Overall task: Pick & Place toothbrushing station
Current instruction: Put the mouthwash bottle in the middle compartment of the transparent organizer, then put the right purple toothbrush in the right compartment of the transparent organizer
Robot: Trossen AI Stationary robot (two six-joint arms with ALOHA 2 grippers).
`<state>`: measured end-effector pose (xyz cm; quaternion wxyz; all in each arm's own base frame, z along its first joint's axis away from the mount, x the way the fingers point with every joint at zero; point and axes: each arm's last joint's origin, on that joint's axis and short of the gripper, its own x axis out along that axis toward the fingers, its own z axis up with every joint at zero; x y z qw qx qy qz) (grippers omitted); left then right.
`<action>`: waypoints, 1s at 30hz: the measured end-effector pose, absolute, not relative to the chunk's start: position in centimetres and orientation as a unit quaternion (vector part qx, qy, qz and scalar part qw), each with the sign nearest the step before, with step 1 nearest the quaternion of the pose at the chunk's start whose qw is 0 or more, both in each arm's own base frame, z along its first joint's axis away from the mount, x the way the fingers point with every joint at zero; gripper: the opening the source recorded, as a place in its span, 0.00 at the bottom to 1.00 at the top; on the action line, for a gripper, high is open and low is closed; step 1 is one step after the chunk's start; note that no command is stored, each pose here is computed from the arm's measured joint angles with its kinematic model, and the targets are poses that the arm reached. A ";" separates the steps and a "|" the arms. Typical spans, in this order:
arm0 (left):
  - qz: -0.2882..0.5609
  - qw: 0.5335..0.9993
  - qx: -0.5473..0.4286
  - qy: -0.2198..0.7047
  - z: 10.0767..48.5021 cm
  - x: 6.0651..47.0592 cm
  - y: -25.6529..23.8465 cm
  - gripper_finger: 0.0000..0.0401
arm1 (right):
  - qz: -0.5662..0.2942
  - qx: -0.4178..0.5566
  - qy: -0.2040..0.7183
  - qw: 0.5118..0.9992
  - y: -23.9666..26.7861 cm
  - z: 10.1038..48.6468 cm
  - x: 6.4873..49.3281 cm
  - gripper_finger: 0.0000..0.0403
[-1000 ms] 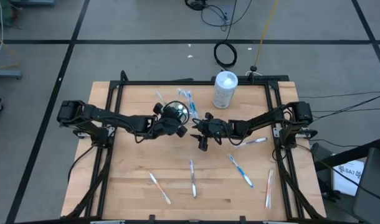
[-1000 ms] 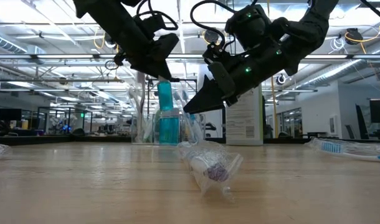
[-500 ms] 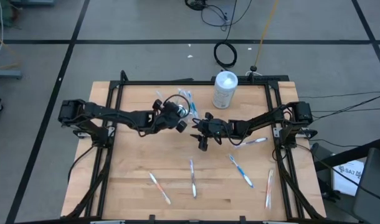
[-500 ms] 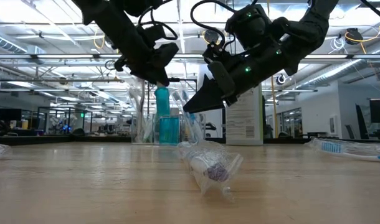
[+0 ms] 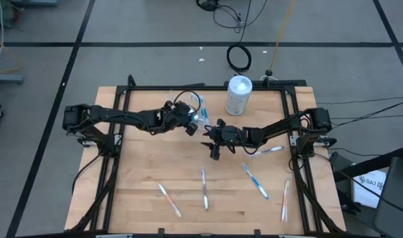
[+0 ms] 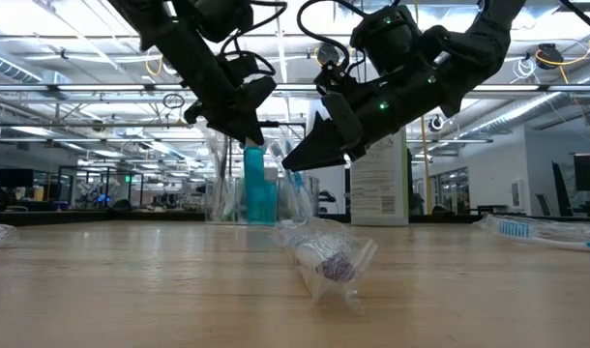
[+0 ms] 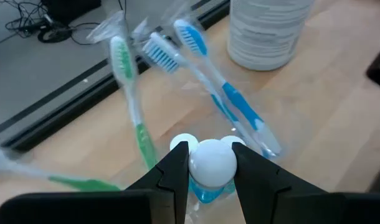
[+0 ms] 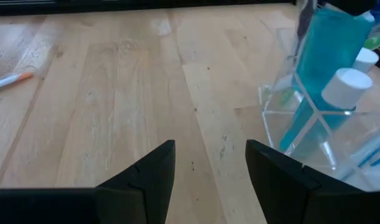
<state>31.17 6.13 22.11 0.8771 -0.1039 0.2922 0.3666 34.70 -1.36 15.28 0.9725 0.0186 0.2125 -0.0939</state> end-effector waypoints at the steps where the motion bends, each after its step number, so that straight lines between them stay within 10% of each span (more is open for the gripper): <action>1: 0.366 0.877 -0.099 0.296 22.1 31.1 6.3 0.26 | -0.094 0.018 0.213 0.972 -1.4 15.3 34.7 0.46; 30: 0.320 0.892 -0.055 0.315 23.1 30.6 5.7 0.52 | -0.094 0.018 0.208 0.973 -1.4 15.4 34.7 0.46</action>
